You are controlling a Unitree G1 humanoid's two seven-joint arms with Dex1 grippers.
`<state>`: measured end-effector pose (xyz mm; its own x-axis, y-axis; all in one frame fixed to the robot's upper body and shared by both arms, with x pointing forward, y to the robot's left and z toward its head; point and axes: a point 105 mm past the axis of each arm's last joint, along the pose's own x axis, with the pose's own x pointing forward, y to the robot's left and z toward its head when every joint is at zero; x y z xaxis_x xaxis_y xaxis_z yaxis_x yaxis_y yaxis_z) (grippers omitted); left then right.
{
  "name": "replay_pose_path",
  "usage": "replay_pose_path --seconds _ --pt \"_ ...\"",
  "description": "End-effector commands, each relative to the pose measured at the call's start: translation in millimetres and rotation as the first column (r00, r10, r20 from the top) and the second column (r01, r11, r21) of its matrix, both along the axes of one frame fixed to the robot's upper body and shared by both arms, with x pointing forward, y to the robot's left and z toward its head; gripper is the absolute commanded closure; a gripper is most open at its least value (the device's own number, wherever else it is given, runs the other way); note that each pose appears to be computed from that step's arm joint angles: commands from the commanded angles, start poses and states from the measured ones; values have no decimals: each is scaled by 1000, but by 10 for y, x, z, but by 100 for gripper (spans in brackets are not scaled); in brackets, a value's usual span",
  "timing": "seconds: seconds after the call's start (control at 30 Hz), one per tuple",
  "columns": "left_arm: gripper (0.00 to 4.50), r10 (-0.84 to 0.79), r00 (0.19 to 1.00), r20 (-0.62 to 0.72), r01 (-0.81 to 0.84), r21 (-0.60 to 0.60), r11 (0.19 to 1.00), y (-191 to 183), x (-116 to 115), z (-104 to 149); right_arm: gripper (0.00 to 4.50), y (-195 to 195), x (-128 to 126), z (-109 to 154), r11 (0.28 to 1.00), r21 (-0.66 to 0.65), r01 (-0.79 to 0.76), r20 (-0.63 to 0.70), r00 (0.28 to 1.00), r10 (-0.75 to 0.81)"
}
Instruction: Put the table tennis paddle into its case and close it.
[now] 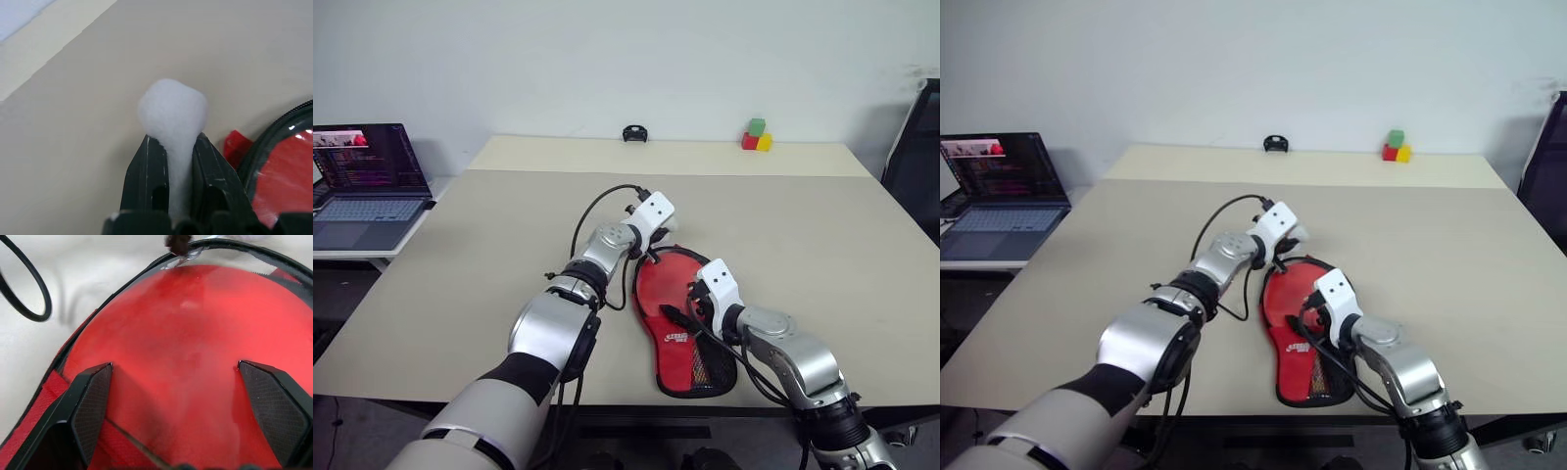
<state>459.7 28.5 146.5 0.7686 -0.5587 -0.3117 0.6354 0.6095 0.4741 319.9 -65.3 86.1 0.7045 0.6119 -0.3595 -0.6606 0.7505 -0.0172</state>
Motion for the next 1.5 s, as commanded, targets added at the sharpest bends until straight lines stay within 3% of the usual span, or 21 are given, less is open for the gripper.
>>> replay_pose_path --seconds 0.03,0.4,0.6,0.73,0.9,1.5 --pt "430 -58 982 182 56 16 998 -283 17 469 0 2 -241 -421 999 -40 15 -188 982 -22" --pt "430 -63 933 355 56 29 998 -675 -39 935 0 76 -498 -445 997 -18 76 -226 971 -78" --pt "430 -96 903 419 79 59 995 -880 -117 1063 0 112 -569 -435 996 -11 93 -236 967 -93" --pt "430 -165 908 385 140 92 986 -1045 -209 916 0 82 -599 -455 994 -11 112 -243 964 -111" --pt "430 -203 916 345 141 197 970 -922 -178 660 0 106 -596 -455 993 -8 115 -243 963 -113" --pt "430 -140 955 260 64 283 957 -606 -65 361 0 113 -582 -447 995 -7 98 -243 965 -97"
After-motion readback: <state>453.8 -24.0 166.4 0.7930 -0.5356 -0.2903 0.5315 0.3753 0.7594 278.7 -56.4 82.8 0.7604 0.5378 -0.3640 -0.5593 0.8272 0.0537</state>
